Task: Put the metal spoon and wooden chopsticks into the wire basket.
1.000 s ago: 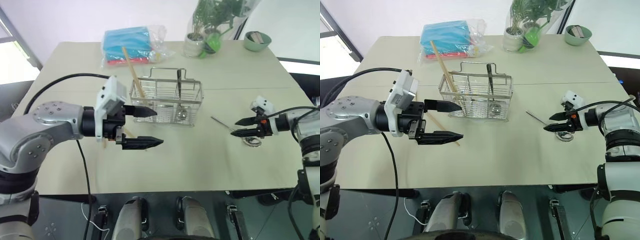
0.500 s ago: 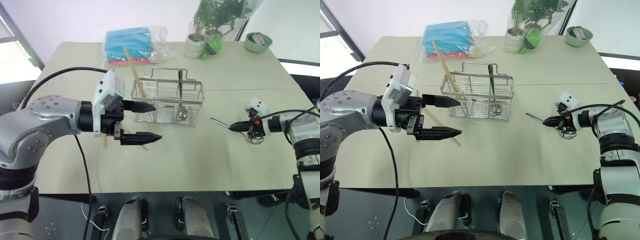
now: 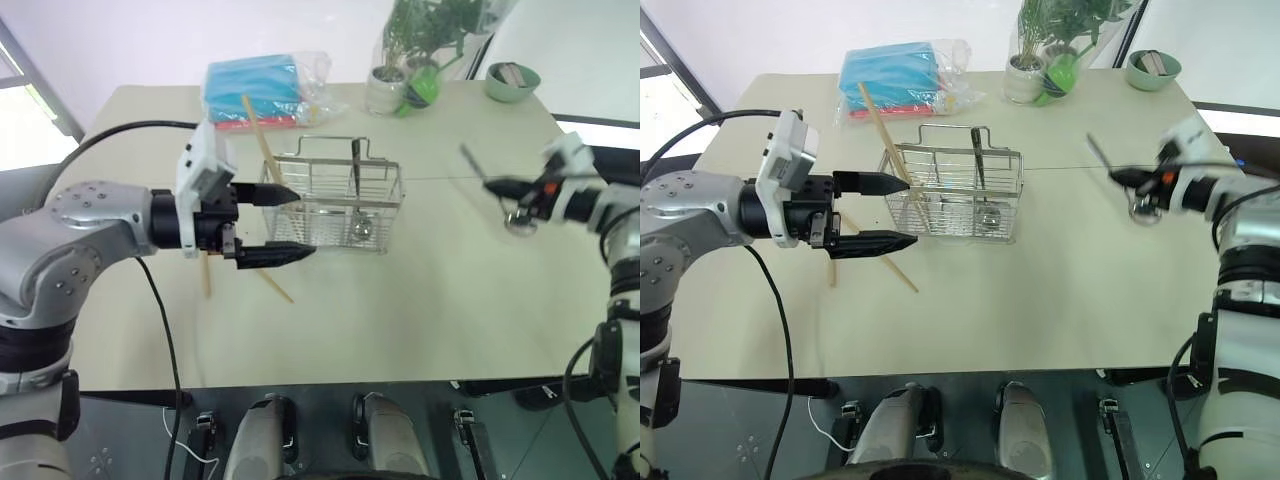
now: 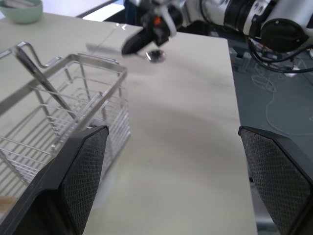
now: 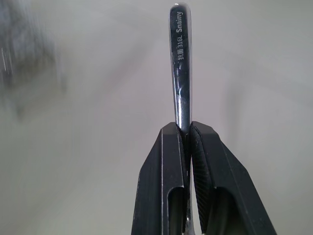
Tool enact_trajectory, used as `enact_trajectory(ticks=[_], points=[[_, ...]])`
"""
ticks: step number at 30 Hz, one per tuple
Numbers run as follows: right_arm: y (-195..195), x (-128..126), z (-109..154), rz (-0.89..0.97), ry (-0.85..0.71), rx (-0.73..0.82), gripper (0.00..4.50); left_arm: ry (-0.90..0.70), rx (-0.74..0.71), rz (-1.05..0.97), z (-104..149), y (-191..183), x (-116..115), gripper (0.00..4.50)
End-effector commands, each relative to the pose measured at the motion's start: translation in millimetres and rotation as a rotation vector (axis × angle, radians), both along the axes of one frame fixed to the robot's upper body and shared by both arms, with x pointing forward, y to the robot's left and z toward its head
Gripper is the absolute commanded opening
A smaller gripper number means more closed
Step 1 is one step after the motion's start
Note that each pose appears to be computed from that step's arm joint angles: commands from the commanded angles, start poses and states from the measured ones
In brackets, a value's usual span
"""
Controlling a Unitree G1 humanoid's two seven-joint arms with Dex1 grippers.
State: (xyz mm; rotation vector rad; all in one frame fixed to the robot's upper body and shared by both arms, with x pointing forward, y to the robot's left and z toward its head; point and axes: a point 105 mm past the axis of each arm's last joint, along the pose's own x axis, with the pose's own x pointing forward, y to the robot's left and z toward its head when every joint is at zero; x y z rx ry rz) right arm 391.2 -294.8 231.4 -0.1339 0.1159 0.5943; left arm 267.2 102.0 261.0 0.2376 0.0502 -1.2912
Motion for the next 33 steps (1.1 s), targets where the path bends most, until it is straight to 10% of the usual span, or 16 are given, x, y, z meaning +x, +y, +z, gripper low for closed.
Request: enact_trajectory(ticks=[1,9,24,33], points=[[30.7,-3.5,59.0,0.089,-0.161,0.165,0.07,-0.101,-0.050,0.044,23.6,5.3,7.4,4.50],[136.8,-24.3,94.4,0.362,-0.250,0.330,0.07,-0.134,-0.066,0.066,30.9,3.4,19.1,4.50],[196.9,-12.3,48.4,0.394,-0.218,0.384,0.07,-0.159,-0.074,0.093,37.2,5.2,18.3,4.50],[166.9,8.3,53.7,0.243,-0.245,0.460,4.47,-0.166,-0.078,0.116,41.1,8.7,20.0,4.50]])
